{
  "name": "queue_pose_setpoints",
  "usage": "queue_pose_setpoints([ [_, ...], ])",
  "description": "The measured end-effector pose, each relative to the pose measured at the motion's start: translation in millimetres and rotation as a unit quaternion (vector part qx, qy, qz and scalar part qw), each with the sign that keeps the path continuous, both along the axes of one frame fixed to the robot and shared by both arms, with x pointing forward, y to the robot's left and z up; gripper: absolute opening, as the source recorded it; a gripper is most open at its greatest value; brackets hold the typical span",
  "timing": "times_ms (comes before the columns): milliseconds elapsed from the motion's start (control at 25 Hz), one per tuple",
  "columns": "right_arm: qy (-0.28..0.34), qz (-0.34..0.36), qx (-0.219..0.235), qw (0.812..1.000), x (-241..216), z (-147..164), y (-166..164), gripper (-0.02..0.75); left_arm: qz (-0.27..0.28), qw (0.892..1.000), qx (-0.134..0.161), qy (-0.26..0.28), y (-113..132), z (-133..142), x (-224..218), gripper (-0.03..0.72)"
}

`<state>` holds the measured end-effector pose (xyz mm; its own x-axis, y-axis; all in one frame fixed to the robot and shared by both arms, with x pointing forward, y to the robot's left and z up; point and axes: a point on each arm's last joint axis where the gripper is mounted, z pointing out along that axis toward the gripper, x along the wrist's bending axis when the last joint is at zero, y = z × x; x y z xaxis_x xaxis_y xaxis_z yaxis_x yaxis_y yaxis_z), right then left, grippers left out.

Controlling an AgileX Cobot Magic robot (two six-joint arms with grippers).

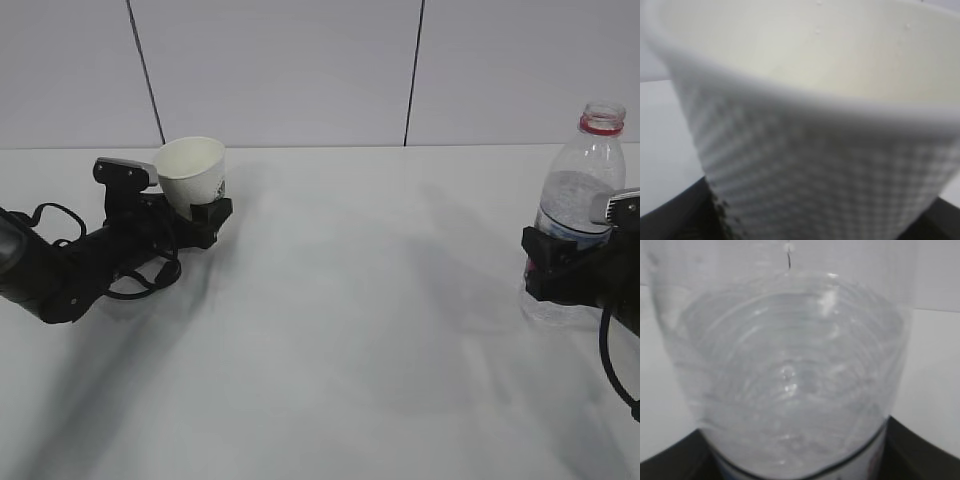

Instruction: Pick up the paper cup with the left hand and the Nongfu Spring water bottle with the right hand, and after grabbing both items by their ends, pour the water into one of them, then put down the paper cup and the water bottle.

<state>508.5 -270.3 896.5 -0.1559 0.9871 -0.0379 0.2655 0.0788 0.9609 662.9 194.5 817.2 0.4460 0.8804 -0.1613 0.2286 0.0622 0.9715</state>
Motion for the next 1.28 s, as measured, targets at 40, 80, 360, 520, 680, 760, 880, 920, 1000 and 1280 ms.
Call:
queue_pose_setpoints([
  [40, 0.000, 0.000, 0.000, 1.000, 0.0, 0.0, 0.0, 0.474, 0.000, 1.000, 0.000, 0.000, 0.0, 0.0, 0.0, 0.596],
  [80, 0.000, 0.000, 0.000, 1.000, 0.0, 0.0, 0.0, 0.474, 0.000, 1.000, 0.000, 0.000, 0.0, 0.0, 0.0, 0.596],
  [360, 0.000, 0.000, 0.000, 1.000, 0.0, 0.0, 0.0, 0.474, -0.004, 1.000, -0.015, -0.026, -1.0, 5.5, 0.4, 0.584],
  [520, 0.000, 0.000, 0.000, 1.000, 0.0, 0.0, 0.0, 0.474, -0.006, 0.999, -0.023, -0.040, -1.5, 8.4, 0.4, 0.575],
  [680, 0.000, 0.000, 0.000, 1.000, 0.0, 0.0, 0.0, 0.474, -0.007, 0.999, -0.023, -0.041, -1.7, 8.6, 0.3, 0.573],
  [760, 0.000, 0.000, 0.000, 1.000, 0.0, 0.0, 0.0, 0.474, -0.012, 0.999, -0.022, -0.041, -2.3, 8.5, 0.0, 0.572],
  [880, 0.000, 0.000, 0.000, 1.000, 0.0, 0.0, 0.0, 0.474, -0.025, 0.999, -0.017, -0.042, -4.3, 8.2, -1.2, 0.571],
  [920, 0.000, 0.000, 0.000, 1.000, 0.0, 0.0, 0.0, 0.474, -0.030, 0.999, -0.015, -0.042, -5.1, 8.0, -1.7, 0.571],
  [1000, 0.000, 0.000, 0.000, 1.000, 0.0, 0.0, 0.0, 0.474, -0.037, 0.998, -0.011, -0.039, -6.1, 7.1, -2.4, 0.571],
  [1280, 0.000, 0.000, 0.000, 1.000, 0.0, 0.0, 0.0, 0.474, -0.050, 0.998, -0.014, -0.031, -8.1, 6.2, -3.7, 0.571],
])
